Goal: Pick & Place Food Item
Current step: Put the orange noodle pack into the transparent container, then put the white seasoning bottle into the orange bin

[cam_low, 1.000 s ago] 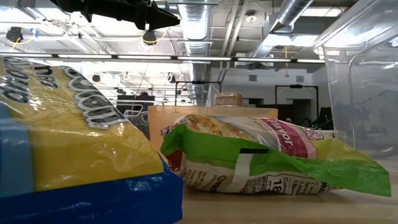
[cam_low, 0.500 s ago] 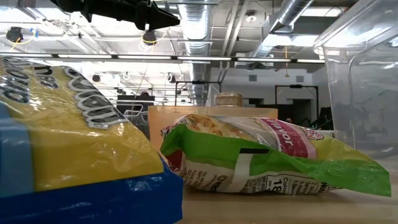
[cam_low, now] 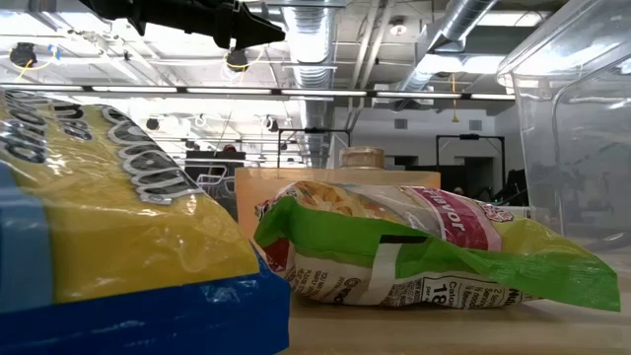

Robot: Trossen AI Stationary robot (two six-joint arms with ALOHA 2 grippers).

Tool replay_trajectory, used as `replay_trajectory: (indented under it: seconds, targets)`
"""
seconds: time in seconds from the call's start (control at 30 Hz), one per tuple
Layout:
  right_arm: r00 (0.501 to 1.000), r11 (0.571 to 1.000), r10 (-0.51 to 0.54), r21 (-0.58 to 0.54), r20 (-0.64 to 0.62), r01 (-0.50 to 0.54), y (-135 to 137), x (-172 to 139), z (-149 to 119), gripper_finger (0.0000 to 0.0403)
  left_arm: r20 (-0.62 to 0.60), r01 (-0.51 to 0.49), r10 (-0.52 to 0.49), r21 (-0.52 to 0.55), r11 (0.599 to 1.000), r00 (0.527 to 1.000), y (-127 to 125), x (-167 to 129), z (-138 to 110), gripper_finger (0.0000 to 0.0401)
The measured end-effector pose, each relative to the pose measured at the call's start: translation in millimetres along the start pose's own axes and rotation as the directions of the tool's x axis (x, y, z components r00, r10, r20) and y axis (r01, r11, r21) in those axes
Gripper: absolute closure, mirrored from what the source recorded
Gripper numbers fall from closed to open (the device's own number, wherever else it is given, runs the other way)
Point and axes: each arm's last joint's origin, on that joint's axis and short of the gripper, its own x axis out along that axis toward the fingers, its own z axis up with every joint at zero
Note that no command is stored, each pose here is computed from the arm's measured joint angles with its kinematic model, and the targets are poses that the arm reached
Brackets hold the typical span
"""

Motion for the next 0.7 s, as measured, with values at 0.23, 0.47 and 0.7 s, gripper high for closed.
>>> replay_trajectory:
  seconds: [0.23, 0.47, 0.7]
  targets:
    - [0.999, 0.998, -0.014, 0.055, 0.034, 0.012, 0.5, -2.8, -2.5, 0.0351, -0.005, 0.003, -0.003, 0.0, 1.0, 1.0, -0.3, 0.0, -0.5, 0.0064]
    - [0.996, 0.999, -0.015, 0.045, 0.085, 0.011, 1.7, -12.0, -2.4, 0.0323, -0.005, 0.003, -0.003, 0.0, 1.0, 1.0, -0.3, 0.0, -0.5, 0.0064]
    - [0.984, 0.998, -0.069, 0.016, 0.167, 0.068, -6.5, -30.4, 4.9, 0.0319, -0.005, 0.004, -0.004, 0.0, 1.0, 1.0, -0.4, 0.0, -0.4, 0.0064]
